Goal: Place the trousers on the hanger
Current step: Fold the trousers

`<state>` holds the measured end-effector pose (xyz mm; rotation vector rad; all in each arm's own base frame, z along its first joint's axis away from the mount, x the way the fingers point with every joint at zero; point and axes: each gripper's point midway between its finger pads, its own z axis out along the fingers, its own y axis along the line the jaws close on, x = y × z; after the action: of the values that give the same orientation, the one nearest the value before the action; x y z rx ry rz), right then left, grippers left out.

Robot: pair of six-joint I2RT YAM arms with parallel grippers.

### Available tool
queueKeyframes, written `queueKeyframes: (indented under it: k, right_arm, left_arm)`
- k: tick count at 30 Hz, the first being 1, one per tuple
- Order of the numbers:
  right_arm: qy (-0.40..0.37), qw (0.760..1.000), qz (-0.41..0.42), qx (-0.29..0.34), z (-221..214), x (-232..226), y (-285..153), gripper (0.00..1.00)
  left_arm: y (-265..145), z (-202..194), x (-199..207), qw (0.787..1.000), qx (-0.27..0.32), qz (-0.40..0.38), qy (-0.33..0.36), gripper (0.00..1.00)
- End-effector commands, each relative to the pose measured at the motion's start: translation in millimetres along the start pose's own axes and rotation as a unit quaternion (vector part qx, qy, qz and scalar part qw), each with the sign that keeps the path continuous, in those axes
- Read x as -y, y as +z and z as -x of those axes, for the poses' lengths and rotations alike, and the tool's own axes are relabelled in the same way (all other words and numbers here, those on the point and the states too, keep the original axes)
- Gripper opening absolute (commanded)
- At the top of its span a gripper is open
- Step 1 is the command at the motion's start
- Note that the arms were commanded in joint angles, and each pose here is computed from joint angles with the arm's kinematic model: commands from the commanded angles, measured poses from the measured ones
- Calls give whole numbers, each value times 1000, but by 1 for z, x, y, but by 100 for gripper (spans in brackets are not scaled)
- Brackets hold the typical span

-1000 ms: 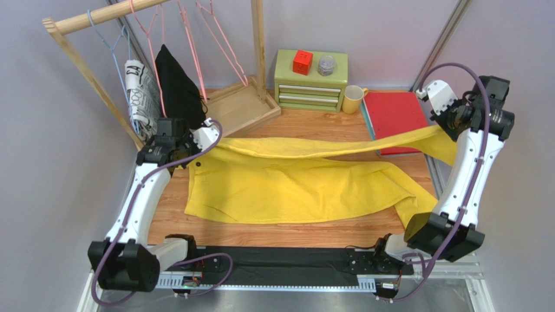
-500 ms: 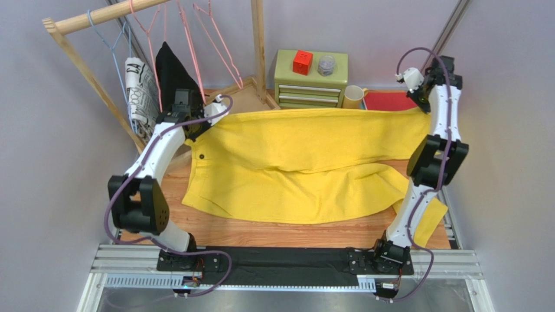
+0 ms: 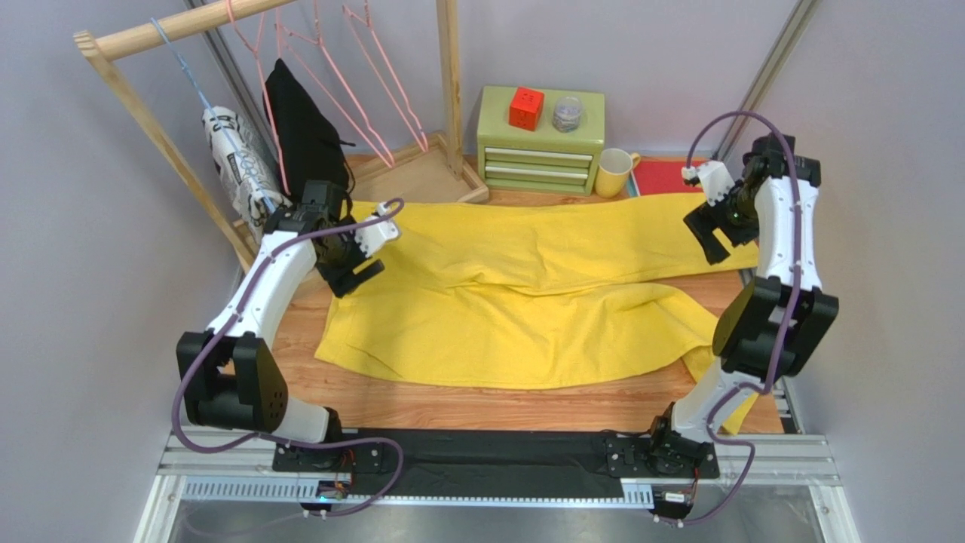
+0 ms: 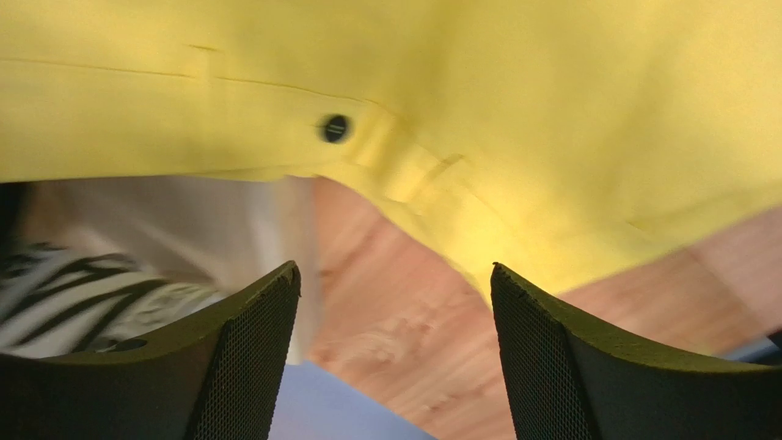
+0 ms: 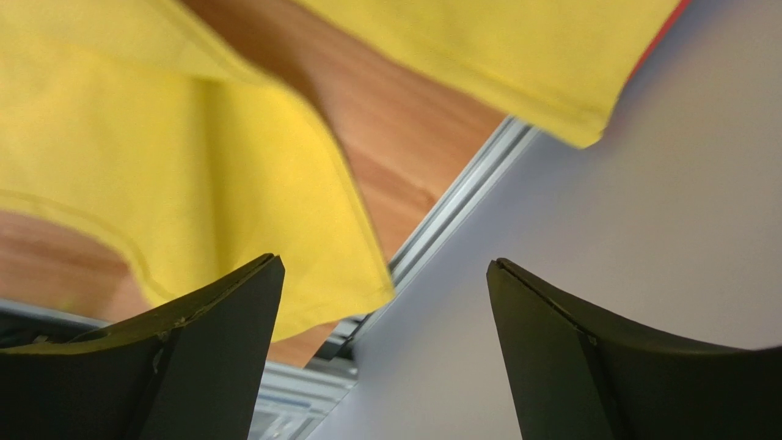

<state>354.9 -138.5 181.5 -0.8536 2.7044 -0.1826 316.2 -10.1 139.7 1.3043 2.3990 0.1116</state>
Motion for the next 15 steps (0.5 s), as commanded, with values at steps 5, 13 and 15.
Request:
queueKeyframes:
  k: [5, 13, 15]
  right_arm:
    - [19, 978, 195, -78, -88, -128, -4, 78]
    - [16, 977, 164, -133, -134, -143, 23, 73]
    - [23, 974, 174, -141, -141, -152, 25, 76]
  left_arm:
    - [32, -54, 103, 983, -63, -172, 10, 78]
    - [64, -104, 99, 973, -192, -126, 32, 68]
    - [65, -115, 101, 967, -216, -129, 41, 68]
